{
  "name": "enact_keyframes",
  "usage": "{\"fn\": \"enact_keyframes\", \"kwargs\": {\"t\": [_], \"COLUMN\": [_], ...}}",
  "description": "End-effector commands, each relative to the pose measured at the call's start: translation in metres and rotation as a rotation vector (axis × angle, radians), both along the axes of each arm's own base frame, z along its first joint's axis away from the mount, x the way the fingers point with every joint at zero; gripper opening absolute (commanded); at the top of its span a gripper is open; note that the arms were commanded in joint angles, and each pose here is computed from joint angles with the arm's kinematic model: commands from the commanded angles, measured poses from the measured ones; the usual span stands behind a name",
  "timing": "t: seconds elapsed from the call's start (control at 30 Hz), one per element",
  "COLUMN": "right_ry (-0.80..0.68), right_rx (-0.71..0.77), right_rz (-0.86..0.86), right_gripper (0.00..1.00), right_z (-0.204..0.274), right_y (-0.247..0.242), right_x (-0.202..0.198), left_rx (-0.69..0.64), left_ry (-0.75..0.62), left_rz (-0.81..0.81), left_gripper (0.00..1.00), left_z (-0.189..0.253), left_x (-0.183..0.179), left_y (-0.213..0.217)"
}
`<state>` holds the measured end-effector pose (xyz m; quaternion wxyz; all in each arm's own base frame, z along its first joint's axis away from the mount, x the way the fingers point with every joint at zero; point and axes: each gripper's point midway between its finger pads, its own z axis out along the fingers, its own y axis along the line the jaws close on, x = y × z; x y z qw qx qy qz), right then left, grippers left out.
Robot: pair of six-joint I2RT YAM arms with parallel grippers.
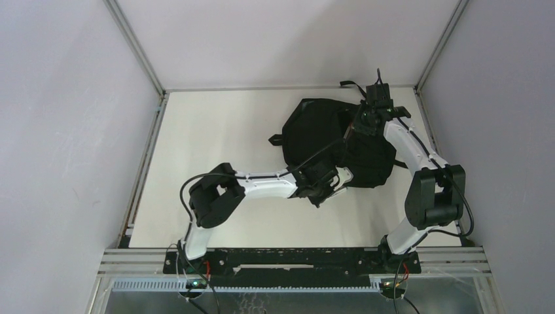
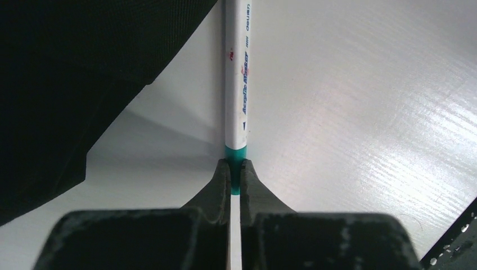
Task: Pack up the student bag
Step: Pick up the stationery from the center of the board.
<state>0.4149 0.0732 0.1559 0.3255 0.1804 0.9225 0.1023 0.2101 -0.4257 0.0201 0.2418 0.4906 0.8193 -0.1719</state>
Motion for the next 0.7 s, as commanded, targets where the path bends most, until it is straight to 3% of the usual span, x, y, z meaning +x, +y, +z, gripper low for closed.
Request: {"fn": "enact_keyframes", "kwargs": {"t": [0.0, 0.43, 0.67], "right_ry": [-0.104, -0.092, -0.1], "right_rx": [0.024, 0.021, 0.024], "right_rz": [-0.014, -0.025, -0.021], "right_gripper": [0.0, 0.0, 0.0], "right_z": [0.03, 0.027, 0.03], "right_y": [-0.001, -0.006, -0.005], "right_x": [0.004, -0.002, -0.007], "left_rx": [0.048, -0.045, -0.202], "left_ry": [0.006, 0.009, 0.068], "left_rz": [0.02, 0.131, 0.226], "left_gripper": [0.0, 0.0, 0.0], "left_z": [0.008, 0.055, 0.098], "left_x": [-0.01, -0.019, -0.008], "left_y": [0.025, 0.06, 0.066]}}
